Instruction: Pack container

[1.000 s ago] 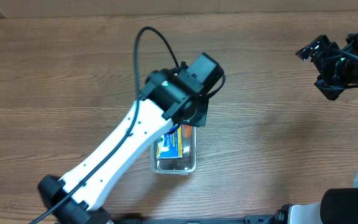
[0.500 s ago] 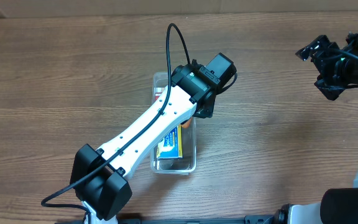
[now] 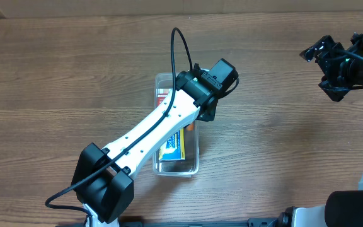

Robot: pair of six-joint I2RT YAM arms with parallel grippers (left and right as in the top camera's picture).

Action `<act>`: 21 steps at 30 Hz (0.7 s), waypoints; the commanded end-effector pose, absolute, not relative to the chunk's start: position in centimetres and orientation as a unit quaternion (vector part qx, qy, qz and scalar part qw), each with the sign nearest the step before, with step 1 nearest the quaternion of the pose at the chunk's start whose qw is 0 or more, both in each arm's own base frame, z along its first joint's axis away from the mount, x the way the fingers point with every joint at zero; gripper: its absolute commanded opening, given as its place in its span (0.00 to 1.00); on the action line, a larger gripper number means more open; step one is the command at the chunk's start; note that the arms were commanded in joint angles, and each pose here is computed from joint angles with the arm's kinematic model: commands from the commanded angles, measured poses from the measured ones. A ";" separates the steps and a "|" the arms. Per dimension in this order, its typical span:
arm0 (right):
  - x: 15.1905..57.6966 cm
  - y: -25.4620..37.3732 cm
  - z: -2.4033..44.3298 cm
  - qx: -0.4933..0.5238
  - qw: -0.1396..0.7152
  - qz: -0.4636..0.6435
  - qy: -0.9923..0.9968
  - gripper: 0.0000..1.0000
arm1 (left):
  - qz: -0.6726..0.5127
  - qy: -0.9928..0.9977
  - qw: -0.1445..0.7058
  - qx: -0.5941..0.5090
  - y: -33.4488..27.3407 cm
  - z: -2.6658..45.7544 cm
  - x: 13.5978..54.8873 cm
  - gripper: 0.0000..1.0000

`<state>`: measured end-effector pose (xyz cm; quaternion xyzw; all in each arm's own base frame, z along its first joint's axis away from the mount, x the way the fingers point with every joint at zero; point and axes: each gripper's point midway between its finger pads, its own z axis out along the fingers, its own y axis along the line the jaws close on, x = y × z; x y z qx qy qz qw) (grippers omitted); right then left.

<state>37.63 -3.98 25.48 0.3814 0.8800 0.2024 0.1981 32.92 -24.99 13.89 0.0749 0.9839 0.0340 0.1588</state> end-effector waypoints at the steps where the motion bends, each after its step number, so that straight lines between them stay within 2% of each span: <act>1: 37.7 -3.9 25.8 0.380 0.202 0.206 0.879 1.00 | 0.044 0.984 0.162 0.064 -24.6 13.1 33.2 0.56; 4: 37.7 -3.9 25.8 0.380 0.202 0.206 0.879 1.00 | 0.038 0.984 0.164 0.059 -24.4 13.7 33.4 0.62; 7: 37.7 -3.9 25.8 0.380 0.202 0.206 0.879 1.00 | 0.013 0.983 0.179 0.047 -23.9 16.6 33.6 0.67; 9: 37.7 -3.9 25.8 0.380 0.202 0.206 0.879 1.00 | -0.013 0.976 0.215 0.031 -23.1 20.4 33.9 0.81; 10: 37.7 -3.9 25.8 0.380 0.202 0.206 0.879 1.00 | -0.024 0.972 0.232 0.030 -22.8 21.9 34.0 0.84; 14: 37.7 -3.9 25.8 0.380 0.202 0.206 0.879 1.00 | -0.050 0.960 0.276 0.023 -21.3 25.9 33.8 0.89; 18: 37.7 -3.9 25.8 0.380 0.202 0.206 0.879 1.00 | -0.061 0.958 0.282 0.000 -18.8 28.0 33.0 0.88; 21: 37.7 -3.9 25.8 0.380 0.202 0.206 0.879 1.00 | -0.054 0.942 0.331 -0.002 -15.0 32.6 32.1 0.86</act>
